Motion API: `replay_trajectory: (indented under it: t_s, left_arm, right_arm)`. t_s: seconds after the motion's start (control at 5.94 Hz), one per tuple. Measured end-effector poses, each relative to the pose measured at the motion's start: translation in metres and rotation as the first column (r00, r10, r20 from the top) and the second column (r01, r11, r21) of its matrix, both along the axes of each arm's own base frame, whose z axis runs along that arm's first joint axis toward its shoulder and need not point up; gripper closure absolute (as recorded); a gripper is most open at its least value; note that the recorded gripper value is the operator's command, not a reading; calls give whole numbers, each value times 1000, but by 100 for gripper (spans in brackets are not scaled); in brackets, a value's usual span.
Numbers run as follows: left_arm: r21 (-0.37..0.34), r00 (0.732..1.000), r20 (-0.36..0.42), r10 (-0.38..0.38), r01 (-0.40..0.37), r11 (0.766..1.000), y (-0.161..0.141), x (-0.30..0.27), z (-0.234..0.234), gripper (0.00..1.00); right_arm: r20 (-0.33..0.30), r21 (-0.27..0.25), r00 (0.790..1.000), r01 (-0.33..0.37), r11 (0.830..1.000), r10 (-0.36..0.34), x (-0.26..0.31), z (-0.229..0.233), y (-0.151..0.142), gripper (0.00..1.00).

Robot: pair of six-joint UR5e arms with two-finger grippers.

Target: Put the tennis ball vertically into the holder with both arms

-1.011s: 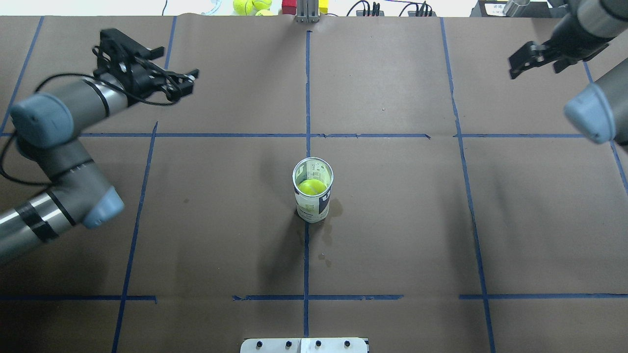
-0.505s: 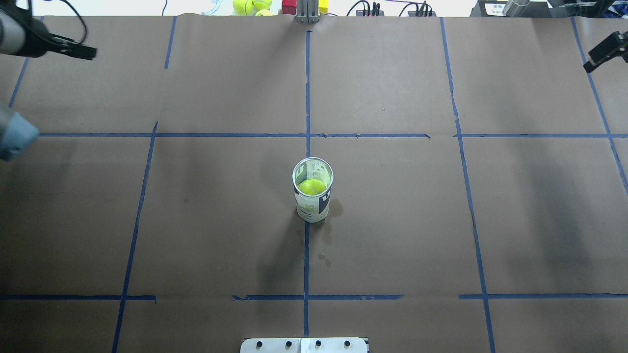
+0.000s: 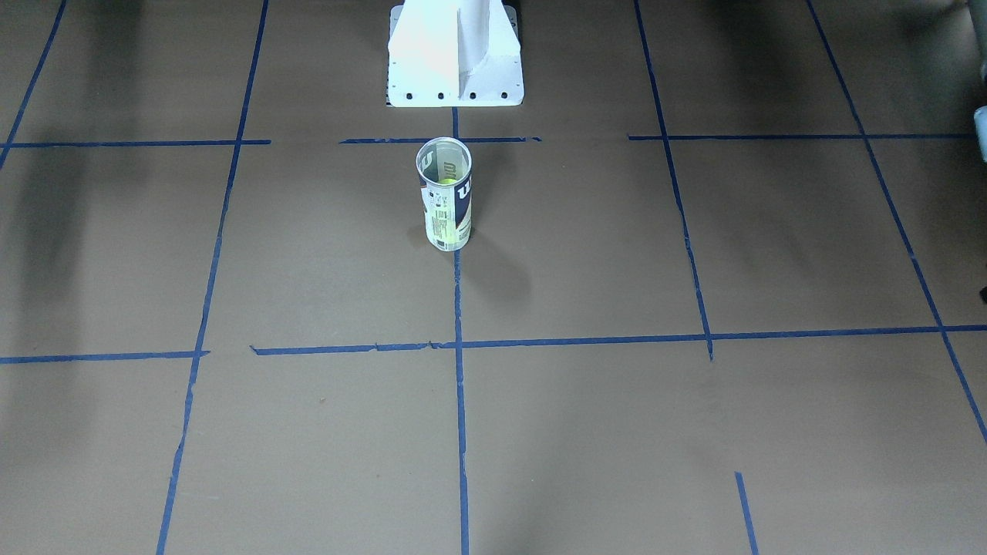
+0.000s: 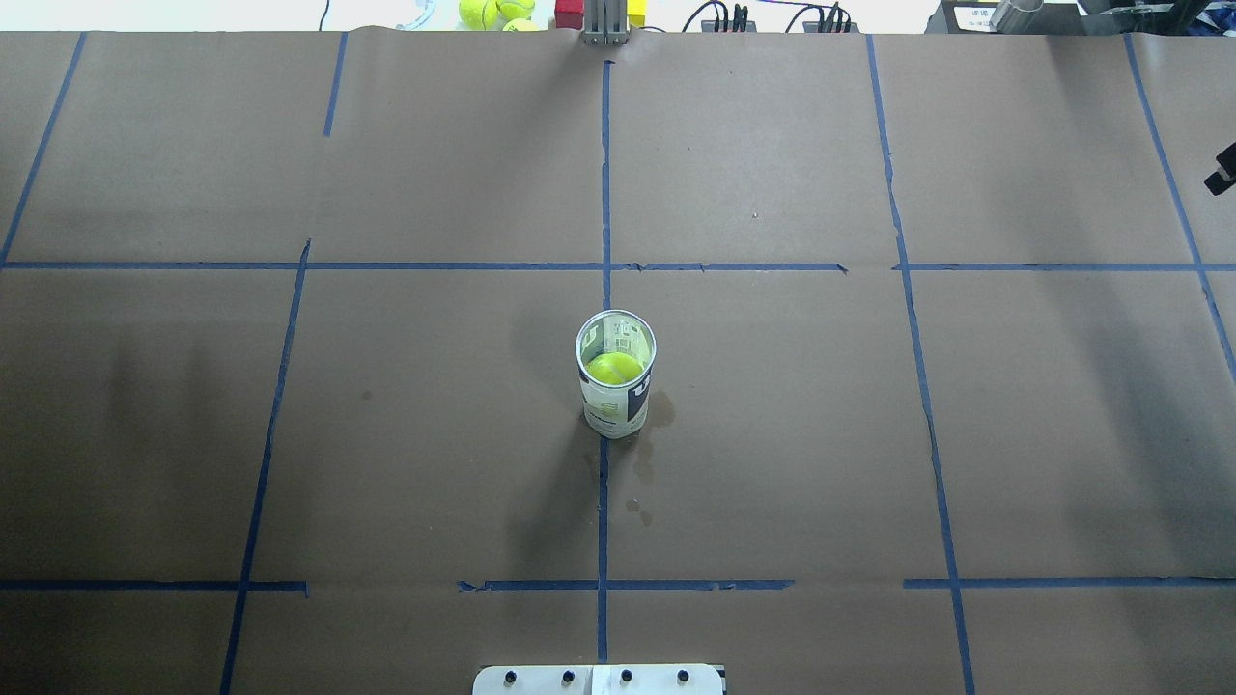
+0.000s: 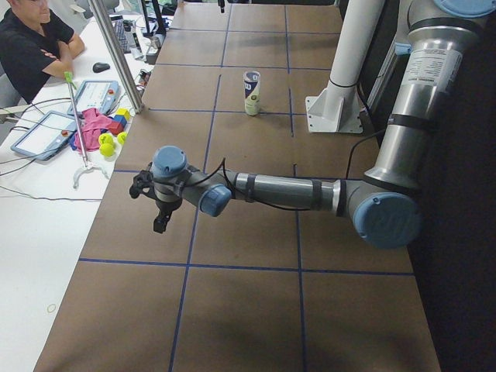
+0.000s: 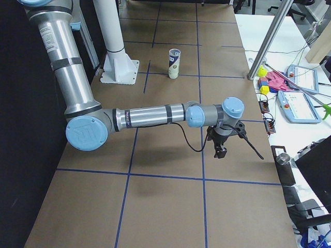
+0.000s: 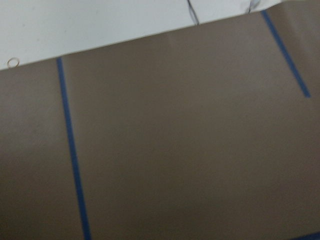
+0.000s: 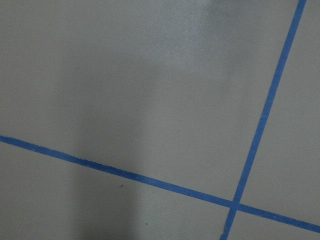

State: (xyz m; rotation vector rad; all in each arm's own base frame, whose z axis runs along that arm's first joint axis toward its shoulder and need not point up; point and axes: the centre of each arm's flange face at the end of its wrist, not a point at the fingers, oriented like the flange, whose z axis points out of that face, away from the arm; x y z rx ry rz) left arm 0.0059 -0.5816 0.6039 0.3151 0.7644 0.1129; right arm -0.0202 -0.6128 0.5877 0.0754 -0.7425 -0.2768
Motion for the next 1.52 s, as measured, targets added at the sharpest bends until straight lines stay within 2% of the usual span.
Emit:
replay_trajectory:
  t_s: [0.17,0.34,0.51,0.84,1.01,1.35,1.52]
  left_arm:
    - [-11,998,62,-18,19,1000,18,-14,21,0]
    - [-41,997,80,-23,27,999,27,-27,28,0]
    - [-94,999,40,-15,18,995,34,-46,24,0]
    - [-239,1000,-11,-9,6,971,53,-64,18,0]
    - [-294,999,-31,-10,1,956,78,-65,22,0]
    - [-388,995,-102,-12,-29,921,125,-61,35,0]
    - [-395,994,-111,-4,-41,918,144,-60,45,0]
  right_arm:
    - [0,-17,1000,-13,1000,13,13,14,9,0]
    - [-3,-44,1000,-25,999,25,23,30,18,0]
    - [-7,-73,1000,-29,997,29,27,47,29,0]
    - [-11,-117,999,-41,992,40,35,72,52,0]
    - [-11,-119,999,-44,992,43,36,73,59,0]
    - [5,-70,998,-61,996,62,46,48,75,0]
    - [20,-55,997,-74,996,75,53,38,92,0]
